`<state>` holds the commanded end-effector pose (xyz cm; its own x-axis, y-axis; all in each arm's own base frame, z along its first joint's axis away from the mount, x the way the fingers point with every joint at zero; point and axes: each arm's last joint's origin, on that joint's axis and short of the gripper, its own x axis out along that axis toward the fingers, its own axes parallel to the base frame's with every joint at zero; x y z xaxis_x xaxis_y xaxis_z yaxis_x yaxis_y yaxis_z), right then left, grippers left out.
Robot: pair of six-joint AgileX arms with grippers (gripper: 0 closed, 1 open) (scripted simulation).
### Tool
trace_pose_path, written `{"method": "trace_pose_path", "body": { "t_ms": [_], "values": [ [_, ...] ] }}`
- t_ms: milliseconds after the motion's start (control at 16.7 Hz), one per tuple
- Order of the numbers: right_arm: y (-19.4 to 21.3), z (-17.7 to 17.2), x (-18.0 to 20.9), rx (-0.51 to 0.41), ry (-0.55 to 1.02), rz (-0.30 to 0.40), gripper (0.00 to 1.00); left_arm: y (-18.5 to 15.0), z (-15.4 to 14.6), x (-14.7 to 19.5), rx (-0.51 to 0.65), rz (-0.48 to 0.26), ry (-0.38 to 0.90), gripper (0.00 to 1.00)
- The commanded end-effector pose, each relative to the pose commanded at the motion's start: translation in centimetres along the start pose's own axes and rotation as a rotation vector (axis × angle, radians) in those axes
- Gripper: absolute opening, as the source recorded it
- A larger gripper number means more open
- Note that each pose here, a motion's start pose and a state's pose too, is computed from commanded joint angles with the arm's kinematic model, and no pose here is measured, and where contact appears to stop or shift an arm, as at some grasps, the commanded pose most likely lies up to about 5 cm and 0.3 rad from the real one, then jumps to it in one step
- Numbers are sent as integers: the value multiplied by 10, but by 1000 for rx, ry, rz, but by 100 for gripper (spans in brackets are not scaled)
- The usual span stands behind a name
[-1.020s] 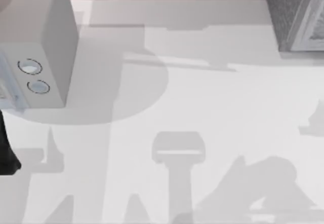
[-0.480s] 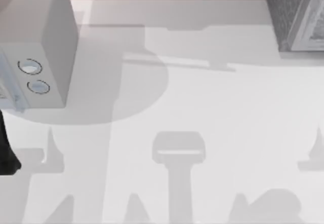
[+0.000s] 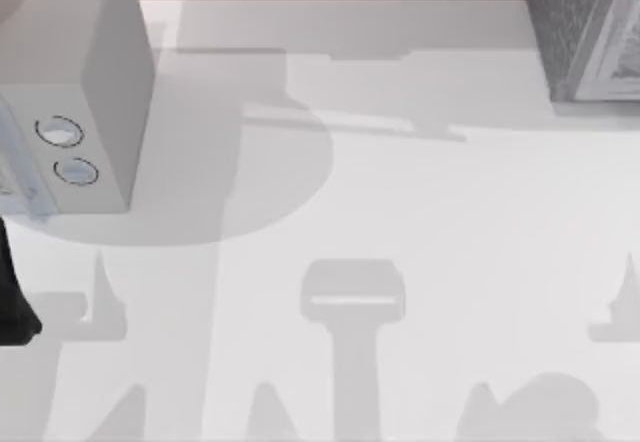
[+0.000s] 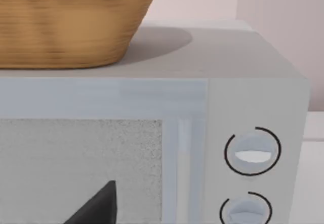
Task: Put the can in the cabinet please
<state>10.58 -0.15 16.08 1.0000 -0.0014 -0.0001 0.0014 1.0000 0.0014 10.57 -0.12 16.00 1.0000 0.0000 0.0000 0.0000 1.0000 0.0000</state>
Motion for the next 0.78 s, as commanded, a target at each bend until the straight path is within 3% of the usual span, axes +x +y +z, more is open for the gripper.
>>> {"method": "trace_pose_path", "body": {
  "t_ms": [180,360,780],
  "values": [
    [1,15,0,-1,13,-3,0,0,0,0,0,0,0,100],
    [2,55,4,-3,34,-5,0,0,0,0,0,0,0,100],
    [14,209,47,-5,41,-3,0,0,0,0,0,0,0,100]
  ]
}}
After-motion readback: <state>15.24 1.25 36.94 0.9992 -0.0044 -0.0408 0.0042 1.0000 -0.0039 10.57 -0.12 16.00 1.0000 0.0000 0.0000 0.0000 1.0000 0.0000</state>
